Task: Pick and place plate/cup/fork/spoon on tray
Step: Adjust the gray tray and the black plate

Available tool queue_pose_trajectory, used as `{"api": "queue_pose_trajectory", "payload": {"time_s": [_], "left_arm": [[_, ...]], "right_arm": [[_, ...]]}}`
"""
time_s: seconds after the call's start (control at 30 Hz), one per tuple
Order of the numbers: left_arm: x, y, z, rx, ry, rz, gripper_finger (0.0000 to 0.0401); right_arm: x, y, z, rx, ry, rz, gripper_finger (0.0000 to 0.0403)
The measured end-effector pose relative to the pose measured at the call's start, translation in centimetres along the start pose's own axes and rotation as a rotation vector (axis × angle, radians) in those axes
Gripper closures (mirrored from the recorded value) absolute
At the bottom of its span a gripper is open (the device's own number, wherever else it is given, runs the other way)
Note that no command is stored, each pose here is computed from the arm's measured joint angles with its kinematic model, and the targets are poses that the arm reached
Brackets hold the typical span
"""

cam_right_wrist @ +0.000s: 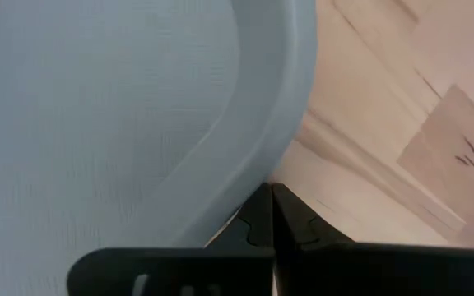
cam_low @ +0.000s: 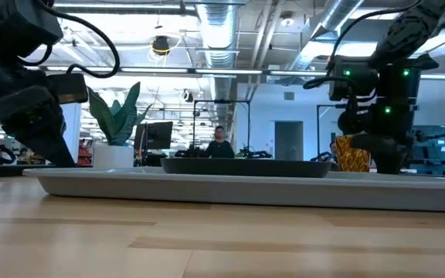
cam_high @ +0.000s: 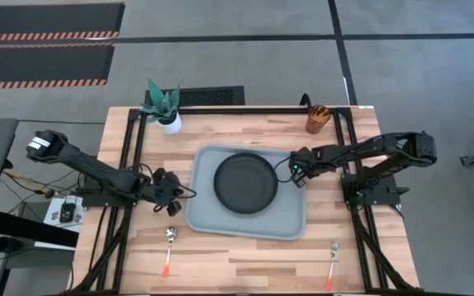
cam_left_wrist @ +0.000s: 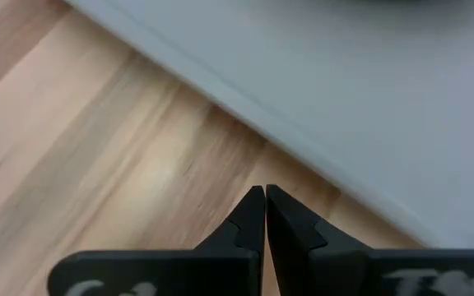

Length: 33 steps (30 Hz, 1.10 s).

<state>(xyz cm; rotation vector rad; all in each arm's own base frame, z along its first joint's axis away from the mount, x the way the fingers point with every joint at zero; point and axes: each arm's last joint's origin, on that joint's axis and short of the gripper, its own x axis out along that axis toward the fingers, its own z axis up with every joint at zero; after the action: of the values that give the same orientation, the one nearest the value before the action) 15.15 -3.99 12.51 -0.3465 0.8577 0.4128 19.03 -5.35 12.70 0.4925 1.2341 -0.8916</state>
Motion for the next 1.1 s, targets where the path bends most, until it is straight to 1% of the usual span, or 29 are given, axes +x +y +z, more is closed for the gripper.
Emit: {"api": "queue_pose_trajectory", "payload": {"time_s": [0.1, 0.23, 0.6, 0.67, 0.83, 1.0, 1.1], "left_arm": [[0.2, -0.4, 0.1, -0.013, -0.003, -0.036, 0.0401], [0.3, -0.7, 0.1, -0.004, -0.011, -0.058, 0.0401], [0.1, -1.0, -0.1, 0.020, -0.007, -0.074, 0.0401], [0.1, -0.8, -0.2, 0.035, 0.006, -0.050, 0.0401], [-0.4, -0.2, -0.2, 0.073, 0.064, 0.082, 0.0401], [-0.5, -0.2, 0.3, 0.083, 0.050, 0.098, 0.0401], [-0.3, 0.2, 0.5, 0.075, 0.042, 0.130, 0.0401]], "right_arm": [[-0.2, -0.1, 0.2, 0.006, -0.023, 0.010, 0.0398], [-0.6, -0.1, 0.7, 0.030, -0.098, 0.016, 0.0398], [-1.5, -0.1, 2.3, 0.060, -0.112, 0.042, 0.0398], [-1.5, -0.2, 2.4, 0.069, -0.109, 0.047, 0.0398], [-1.5, -0.1, 2.5, 0.083, -0.099, 0.083, 0.0398], [-1.7, 0.5, 2.1, 0.075, -0.079, 0.118, 0.0398], [-1.8, 0.9, 1.8, 0.053, -0.073, 0.132, 0.0398]]}}
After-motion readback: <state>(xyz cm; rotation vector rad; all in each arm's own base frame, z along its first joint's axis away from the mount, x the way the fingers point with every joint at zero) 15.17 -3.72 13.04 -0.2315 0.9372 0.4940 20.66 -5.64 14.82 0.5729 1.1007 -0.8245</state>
